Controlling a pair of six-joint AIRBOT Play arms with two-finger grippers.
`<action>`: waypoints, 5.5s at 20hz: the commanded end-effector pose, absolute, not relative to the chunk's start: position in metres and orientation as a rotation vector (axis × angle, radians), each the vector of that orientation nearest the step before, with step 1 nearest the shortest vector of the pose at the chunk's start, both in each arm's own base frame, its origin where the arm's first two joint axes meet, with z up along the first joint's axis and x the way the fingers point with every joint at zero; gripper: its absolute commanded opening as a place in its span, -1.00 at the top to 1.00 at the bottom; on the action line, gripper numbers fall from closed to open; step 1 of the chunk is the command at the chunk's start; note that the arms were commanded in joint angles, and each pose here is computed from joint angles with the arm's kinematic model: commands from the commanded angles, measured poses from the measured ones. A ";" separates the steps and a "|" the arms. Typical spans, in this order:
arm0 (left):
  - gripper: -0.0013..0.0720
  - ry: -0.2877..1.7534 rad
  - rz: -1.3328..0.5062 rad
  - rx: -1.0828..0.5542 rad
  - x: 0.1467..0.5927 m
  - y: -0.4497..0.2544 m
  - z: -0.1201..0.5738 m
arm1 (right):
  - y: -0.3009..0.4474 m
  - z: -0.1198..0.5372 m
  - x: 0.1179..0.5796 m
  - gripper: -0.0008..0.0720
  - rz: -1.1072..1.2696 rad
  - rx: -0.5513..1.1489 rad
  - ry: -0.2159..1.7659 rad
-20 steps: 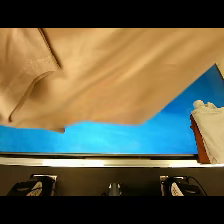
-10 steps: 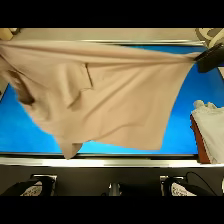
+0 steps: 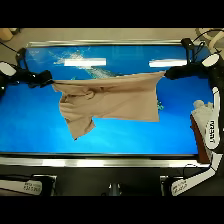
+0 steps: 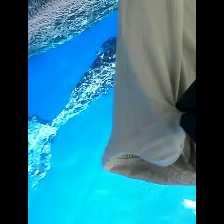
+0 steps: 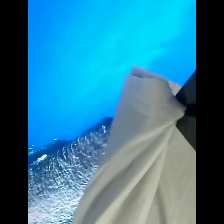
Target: Fold the shirts.
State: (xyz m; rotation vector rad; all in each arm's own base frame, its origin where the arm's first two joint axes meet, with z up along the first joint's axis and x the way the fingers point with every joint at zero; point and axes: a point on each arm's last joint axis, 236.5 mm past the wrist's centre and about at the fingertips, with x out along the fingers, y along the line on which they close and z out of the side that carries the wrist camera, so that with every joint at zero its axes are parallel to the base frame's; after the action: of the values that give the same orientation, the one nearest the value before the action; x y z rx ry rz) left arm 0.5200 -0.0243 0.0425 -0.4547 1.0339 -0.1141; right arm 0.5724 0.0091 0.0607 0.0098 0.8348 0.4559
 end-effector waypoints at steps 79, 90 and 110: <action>0.89 0.274 -0.170 -0.102 0.315 -0.032 0.426 | 0.030 0.330 0.359 0.93 0.387 -0.647 0.549; 0.89 0.937 -0.181 -0.310 0.477 -0.048 0.018 | 0.027 0.003 0.537 0.93 0.462 -0.314 1.007; 0.89 1.432 -0.352 -0.237 0.438 -0.041 -0.026 | 0.012 -0.039 0.448 0.93 0.552 -0.331 1.424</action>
State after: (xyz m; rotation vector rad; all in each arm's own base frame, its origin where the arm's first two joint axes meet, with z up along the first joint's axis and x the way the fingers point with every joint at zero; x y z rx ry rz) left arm 0.4984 -0.0428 -0.0119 -0.2691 1.1893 -0.2980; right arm 0.5040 0.0139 -0.0215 -0.3473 1.1825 0.4716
